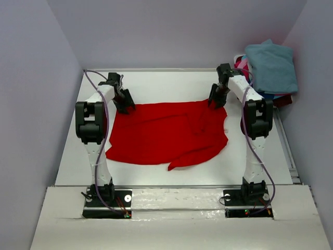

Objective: Fold and stack the t-shirts
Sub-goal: Fold the tshirt

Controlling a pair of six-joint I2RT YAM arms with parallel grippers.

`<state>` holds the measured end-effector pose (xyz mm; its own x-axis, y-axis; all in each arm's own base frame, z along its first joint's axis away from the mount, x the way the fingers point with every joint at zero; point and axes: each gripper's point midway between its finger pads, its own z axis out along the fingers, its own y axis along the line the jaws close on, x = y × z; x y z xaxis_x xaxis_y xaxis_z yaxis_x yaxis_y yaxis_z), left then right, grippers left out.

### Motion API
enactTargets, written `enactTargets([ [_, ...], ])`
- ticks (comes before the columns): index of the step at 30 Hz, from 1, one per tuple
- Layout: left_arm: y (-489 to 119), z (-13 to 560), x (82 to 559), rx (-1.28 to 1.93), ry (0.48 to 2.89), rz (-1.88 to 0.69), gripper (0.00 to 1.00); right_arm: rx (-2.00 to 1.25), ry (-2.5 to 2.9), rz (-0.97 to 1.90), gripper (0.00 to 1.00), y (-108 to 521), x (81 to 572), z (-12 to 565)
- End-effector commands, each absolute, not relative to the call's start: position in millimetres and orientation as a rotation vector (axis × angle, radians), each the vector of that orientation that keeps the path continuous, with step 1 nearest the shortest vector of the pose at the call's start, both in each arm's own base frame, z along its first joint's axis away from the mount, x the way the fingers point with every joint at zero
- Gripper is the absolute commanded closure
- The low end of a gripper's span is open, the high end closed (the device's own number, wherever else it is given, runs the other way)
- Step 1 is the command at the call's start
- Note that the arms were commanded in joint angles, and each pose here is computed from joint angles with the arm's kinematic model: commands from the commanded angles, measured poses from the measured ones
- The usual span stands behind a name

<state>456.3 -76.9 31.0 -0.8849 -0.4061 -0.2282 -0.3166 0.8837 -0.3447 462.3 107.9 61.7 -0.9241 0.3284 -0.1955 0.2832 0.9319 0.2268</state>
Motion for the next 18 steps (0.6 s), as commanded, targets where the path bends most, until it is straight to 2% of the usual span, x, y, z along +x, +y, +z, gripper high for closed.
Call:
enactTargets([
  [1, -79, 29, 466, -0.527, 2.751, -0.457, 0.41, 0.447, 2.856, 0.260, 0.53, 111, 474, 56],
  [12, -58, 13, 486, -0.592, 2.757, -0.419, 0.41, 0.428, 2.913, 0.289, 0.53, 119, 488, 21],
  [18, -45, 8, 496, -0.633, 2.745, -0.406, 0.41, 0.381, 2.839, 0.364, 0.52, 129, 520, 28],
])
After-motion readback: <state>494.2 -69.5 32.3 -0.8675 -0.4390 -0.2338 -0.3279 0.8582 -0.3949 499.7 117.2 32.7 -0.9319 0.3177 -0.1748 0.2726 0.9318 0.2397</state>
